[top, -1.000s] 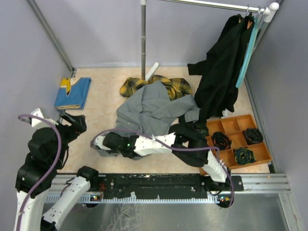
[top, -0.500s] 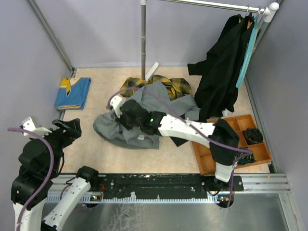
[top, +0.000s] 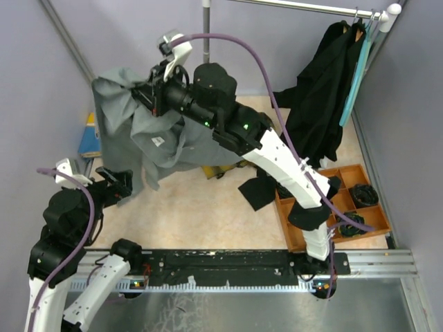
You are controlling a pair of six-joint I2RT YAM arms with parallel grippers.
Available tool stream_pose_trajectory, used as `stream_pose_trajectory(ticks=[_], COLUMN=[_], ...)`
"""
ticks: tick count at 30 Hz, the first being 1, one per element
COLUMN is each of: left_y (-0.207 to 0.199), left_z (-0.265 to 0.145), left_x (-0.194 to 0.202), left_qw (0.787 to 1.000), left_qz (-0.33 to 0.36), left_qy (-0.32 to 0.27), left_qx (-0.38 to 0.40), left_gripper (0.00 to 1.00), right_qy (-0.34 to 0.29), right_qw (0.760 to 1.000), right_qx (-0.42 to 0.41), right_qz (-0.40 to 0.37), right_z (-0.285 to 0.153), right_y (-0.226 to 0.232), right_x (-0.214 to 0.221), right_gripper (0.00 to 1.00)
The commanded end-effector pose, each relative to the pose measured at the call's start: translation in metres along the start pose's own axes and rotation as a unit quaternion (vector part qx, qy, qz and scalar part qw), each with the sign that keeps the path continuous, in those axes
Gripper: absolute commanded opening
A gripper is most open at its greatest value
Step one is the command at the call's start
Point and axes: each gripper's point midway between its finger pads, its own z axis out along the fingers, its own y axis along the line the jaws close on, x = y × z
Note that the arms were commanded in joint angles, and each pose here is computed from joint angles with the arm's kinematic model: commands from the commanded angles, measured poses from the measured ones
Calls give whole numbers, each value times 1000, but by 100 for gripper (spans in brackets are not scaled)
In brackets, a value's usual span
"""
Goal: Place the shirt on the hanger
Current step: Adjust the shirt at the center of the board.
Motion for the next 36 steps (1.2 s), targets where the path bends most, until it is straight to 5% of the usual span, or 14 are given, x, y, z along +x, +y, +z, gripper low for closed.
stream_pose_trajectory(ticks=[1,6,14,18,22,25,31,36], left_y=[-11,-15,-42,-52,-57,-64,-67,-57], left_z=[9,21,76,104,123,124,116,111], left_x=[0,-7,44,83,115,126,141,159], left_qw=[1000,1000,992,982,968,958,952,950], left_qz=[6,19,53,69,89,100,83,67], left_qy=[6,8,106,168,224,251,273,283], left_qx=[15,3,35,55,69,94,114,109], left_gripper=[95,96,97,96,93,94,91,91], right_qy=[-53,-61,44,117,162,166,237,291], right_qw=[995,993,970,940,913,915,936,922], right_qx=[-52,-29,169,242,328,344,259,244], right_qz=[74,94,172,210,181,127,-3,-76], right_z=[-3,-15,-68,-111,-165,-190,-209,-234], right_y=[29,20,-130,-200,-244,-246,-229,-233], right_x=[-44,-47,69,149,194,188,195,217], right_gripper=[0,0,1,13,61,78,84,88])
